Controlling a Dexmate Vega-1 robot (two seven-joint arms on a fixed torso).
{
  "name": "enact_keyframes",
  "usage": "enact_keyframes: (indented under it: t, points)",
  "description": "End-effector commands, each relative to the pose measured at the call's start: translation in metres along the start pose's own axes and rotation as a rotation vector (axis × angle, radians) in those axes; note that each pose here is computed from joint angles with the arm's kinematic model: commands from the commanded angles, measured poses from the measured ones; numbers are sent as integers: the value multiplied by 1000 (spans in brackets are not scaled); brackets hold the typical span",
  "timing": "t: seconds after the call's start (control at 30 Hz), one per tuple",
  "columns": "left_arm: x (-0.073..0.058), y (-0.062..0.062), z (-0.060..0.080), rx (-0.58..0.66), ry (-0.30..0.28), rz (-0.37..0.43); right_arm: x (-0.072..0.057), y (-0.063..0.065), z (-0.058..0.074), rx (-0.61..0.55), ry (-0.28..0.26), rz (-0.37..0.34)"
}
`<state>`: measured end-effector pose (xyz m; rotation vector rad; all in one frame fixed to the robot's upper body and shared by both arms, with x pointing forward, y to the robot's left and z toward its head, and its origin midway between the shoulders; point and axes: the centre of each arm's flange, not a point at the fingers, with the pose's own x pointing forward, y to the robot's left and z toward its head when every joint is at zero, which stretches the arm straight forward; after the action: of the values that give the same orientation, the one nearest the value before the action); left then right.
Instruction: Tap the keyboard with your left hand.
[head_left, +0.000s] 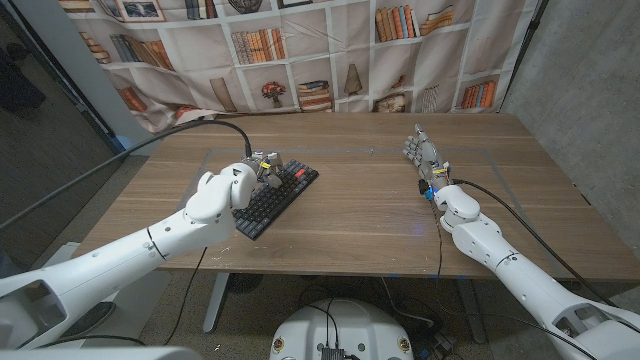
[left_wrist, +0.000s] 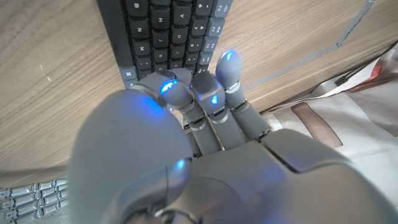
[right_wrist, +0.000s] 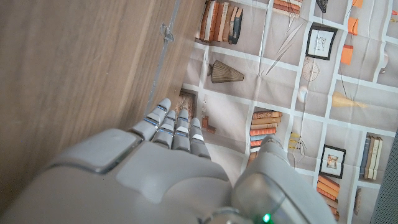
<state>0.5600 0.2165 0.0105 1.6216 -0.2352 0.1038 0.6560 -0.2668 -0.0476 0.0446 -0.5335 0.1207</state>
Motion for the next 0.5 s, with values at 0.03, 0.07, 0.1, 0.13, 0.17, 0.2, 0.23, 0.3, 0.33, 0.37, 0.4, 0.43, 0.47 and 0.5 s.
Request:
enact_keyframes:
  t: [0.03,0.07,0.1,0.13,0.17,0.2,0.23,0.3,0.33,0.37,0.4,0.43,0.47,0.5]
  points:
    - [0,-7,2,-3,11,-16,-2,1,-2,2,9,-5]
    - [0,-7,2,-5,12,-18,-2,1,-2,-1,8,-2]
    - [0,-8,1,-6,13,-20,-2,1,-2,-2,8,-1]
    - [0,-8,1,-6,16,-18,-1,1,-2,-2,9,-1]
    - [0,-8,1,-5,18,-17,-1,1,-2,-4,8,1]
    - [0,-9,1,-5,20,-18,-1,1,-1,-2,9,-2]
    - [0,-9,0,-7,20,-15,0,2,-1,-1,8,-1]
    - [1,-10,0,-9,20,-14,1,2,-1,-5,6,4]
    - [1,-10,0,-8,21,-12,1,2,-1,-5,5,4]
    - [2,-10,0,-7,21,-12,1,2,-1,-3,6,4]
    - [2,-10,0,-7,21,-13,1,3,-1,-2,7,4]
    - [3,-10,0,-6,21,-14,1,3,-1,-3,7,3]
    - [3,-10,0,-6,20,-15,1,3,-1,-4,8,3]
    - [3,-10,0,-7,19,-16,1,3,-1,-3,9,2]
